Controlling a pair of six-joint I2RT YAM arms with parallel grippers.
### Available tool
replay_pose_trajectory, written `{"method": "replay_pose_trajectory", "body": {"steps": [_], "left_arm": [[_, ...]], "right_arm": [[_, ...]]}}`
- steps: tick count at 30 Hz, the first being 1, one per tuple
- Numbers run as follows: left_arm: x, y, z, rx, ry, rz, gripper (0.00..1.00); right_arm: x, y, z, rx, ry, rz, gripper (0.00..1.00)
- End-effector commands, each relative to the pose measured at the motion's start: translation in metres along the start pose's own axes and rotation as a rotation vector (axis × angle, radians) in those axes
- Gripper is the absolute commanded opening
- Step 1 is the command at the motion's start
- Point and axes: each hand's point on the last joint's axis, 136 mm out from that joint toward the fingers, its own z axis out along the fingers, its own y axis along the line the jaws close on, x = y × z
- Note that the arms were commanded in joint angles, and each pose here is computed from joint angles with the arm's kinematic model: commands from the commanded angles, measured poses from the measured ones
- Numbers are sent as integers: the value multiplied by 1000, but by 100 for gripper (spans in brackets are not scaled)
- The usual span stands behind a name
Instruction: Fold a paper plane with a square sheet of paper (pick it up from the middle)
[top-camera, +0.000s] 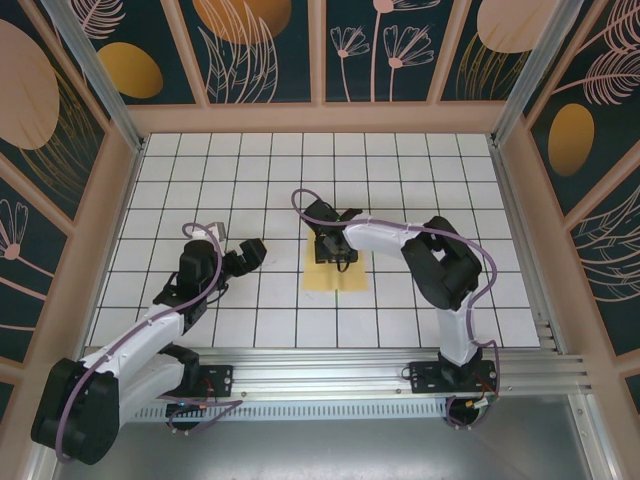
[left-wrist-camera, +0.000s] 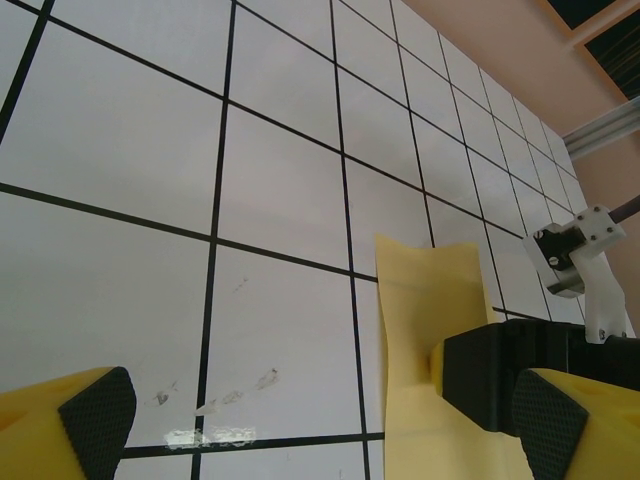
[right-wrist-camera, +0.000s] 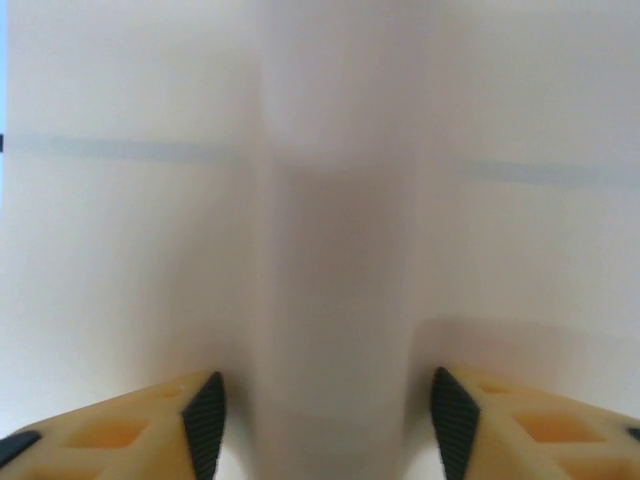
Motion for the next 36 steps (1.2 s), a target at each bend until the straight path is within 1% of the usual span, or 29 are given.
{"method": "replay_pose_trajectory", "body": {"steps": [1, 2, 4, 5, 7, 8, 9, 11, 15, 18, 24, 26, 32, 36], "left_arm": [[-6, -12, -1, 32, -2, 6, 99], [-7, -12, -1, 30, -5, 4, 99], [-9, -13, -1, 29, -8, 2, 99], [-10, -14, -1, 31, -10, 0, 99], [-11, -15, -1, 32, -7, -5, 99], [-11, -16, -1, 34, -7, -9, 99], [-11, -17, -1, 38, -4, -10, 99], [-12, -19, -1, 44, -1, -15, 99], [-12, -23, -1, 63, 8, -32, 99], [-11, -28, -1, 88, 15, -51, 99], [-13, -35, 1, 120, 22, -73, 98], [-13, -39, 1, 132, 30, -79, 99], [-9, -48, 5, 188, 64, -119, 98], [-3, -50, 10, 207, 95, -134, 99]], "right_arm": [[7, -8, -7, 8, 9, 19, 51], [5, -6, -11, -7, -1, 24, 47], [2, -3, -18, -34, -20, 34, 44], [0, -1, -22, -52, -27, 38, 38], [-3, 3, -29, -87, -40, 45, 35], [-4, 5, -32, -106, -45, 47, 31], [-5, 7, -36, -126, -49, 53, 28], [-9, 12, -45, -164, -65, 64, 28], [-23, 25, -72, -288, -121, 86, 28], [-28, 34, -87, -416, -127, 111, 28], [-35, 37, -100, -659, -112, 195, 28], [-35, 32, -99, -710, -106, 230, 28], [-21, 3, -73, -756, -68, 332, 29], [-2, -6, -59, -730, -32, 321, 33]]}}
